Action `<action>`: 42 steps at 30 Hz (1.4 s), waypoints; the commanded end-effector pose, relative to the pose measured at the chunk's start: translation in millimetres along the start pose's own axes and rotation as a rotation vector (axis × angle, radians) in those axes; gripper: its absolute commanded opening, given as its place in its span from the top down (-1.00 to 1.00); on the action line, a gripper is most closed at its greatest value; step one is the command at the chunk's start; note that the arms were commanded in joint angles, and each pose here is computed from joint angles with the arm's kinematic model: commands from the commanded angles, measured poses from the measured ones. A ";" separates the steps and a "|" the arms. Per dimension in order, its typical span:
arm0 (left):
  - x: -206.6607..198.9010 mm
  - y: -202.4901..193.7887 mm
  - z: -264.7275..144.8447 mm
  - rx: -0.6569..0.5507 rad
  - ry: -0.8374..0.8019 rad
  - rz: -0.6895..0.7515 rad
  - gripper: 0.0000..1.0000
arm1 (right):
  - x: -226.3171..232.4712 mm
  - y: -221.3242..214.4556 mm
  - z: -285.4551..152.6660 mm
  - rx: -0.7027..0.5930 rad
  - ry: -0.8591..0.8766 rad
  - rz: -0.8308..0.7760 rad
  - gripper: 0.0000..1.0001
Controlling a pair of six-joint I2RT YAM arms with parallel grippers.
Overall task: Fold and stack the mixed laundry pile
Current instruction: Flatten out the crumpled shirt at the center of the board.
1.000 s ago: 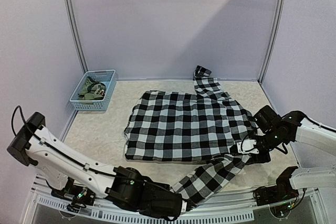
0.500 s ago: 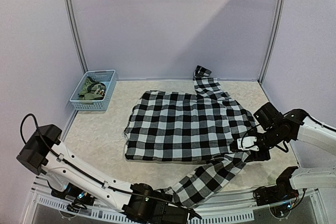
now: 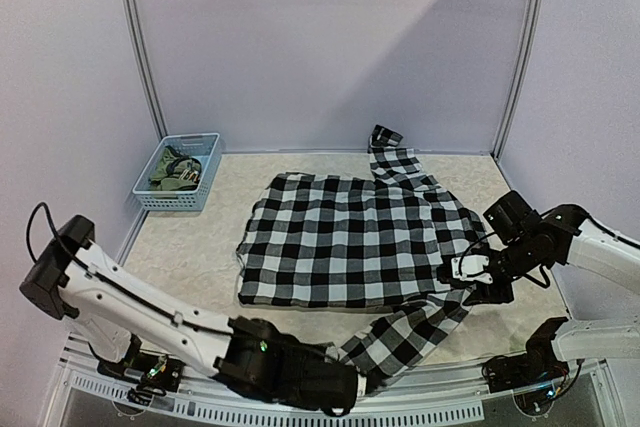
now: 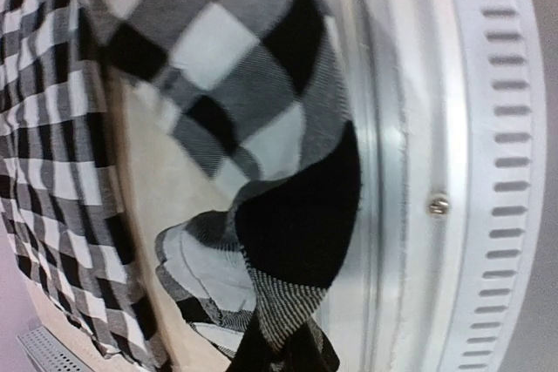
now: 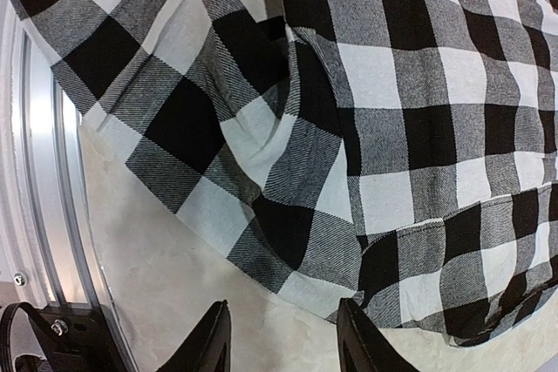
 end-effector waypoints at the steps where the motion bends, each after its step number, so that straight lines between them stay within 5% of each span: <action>1: 85.6 20.3 -33.3 -0.126 0.096 -0.188 1.00 | -1.7 5.3 -8.9 -0.021 0.012 0.016 0.16; 11: 246.5 43.9 -60.6 -0.308 0.189 -0.481 1.00 | -25.7 -1.9 -20.8 -0.062 -0.019 0.076 0.16; 24: 376.9 36.9 31.4 -0.244 0.068 -0.877 1.00 | -37.2 -12.5 -17.6 -0.047 -0.029 0.111 0.15; 31: 396.3 26.0 49.1 -0.365 -0.139 -1.050 0.92 | -33.6 -18.2 -4.5 -0.034 0.030 0.134 0.09; 42: 332.2 75.6 -3.8 -0.471 -0.402 -0.966 0.93 | -63.1 -8.1 7.5 -0.097 -0.047 0.287 -0.11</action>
Point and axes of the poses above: each gripper's point midway between its finger pads, its own z axis out along the fingers, its own x axis along the line the jaws close on, y = z × x, the point moved 4 cm from there along -z, back along the fingers, and after that the axes turned 4 degrees about -z, right-handed, at the moved point
